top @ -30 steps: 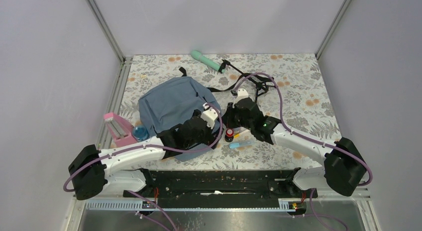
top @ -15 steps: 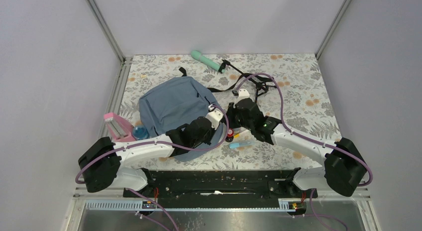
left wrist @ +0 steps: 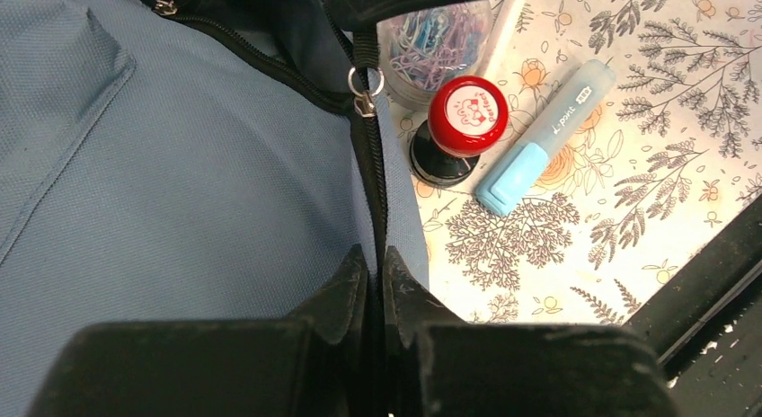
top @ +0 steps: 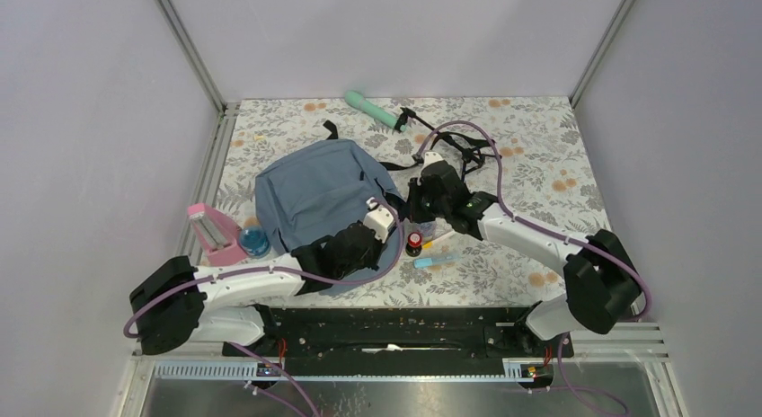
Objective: Pack the student bag
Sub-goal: Zip the student bag at the center of the board.
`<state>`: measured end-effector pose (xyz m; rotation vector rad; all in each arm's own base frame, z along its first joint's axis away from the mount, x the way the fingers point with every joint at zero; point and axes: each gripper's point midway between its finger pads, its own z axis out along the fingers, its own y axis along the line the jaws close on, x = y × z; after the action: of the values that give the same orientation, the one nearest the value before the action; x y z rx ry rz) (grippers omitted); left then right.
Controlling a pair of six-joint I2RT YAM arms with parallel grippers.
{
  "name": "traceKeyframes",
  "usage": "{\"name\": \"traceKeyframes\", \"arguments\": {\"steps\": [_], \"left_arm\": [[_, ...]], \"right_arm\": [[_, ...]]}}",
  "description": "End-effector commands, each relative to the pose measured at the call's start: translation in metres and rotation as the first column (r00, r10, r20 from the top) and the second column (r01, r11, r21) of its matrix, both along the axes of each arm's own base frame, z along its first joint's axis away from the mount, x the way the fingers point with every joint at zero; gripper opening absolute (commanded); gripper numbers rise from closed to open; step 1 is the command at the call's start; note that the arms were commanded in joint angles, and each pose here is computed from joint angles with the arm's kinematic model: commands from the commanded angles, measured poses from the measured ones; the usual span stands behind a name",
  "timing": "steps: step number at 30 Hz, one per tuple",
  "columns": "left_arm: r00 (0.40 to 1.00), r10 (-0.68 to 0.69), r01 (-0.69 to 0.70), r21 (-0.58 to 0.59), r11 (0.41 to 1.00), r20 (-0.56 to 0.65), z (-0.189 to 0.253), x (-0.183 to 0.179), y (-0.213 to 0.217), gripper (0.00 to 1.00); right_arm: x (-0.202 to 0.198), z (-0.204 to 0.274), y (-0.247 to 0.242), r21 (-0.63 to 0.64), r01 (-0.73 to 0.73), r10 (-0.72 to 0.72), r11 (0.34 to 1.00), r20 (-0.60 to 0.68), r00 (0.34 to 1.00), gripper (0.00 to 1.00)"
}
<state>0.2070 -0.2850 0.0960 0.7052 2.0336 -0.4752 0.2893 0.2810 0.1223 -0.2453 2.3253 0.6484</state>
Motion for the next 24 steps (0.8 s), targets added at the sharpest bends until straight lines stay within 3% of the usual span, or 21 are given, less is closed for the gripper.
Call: {"name": "traceKeyframes", "arguments": {"steps": [1,13,24], "left_arm": [[0.996,-0.052,0.052,0.003,0.999,-0.079,-0.012,-0.031,0.001,0.00],[0.994,0.097,-0.094,0.049,0.994,-0.058,-0.012,-0.037,0.037,0.00],[0.999,0.007,-0.004,0.061,0.998,-0.051,-0.012,-0.050,0.040,0.00]], "right_arm": [[0.045,0.027,-0.012,-0.023,0.066,-0.063,0.998,0.108,0.992,0.00],[0.071,0.044,-0.036,-0.048,0.127,-0.119,0.991,0.149,0.982,0.00],[0.094,0.060,-0.039,-0.083,0.141,-0.121,0.986,0.212,0.970,0.00]]}}
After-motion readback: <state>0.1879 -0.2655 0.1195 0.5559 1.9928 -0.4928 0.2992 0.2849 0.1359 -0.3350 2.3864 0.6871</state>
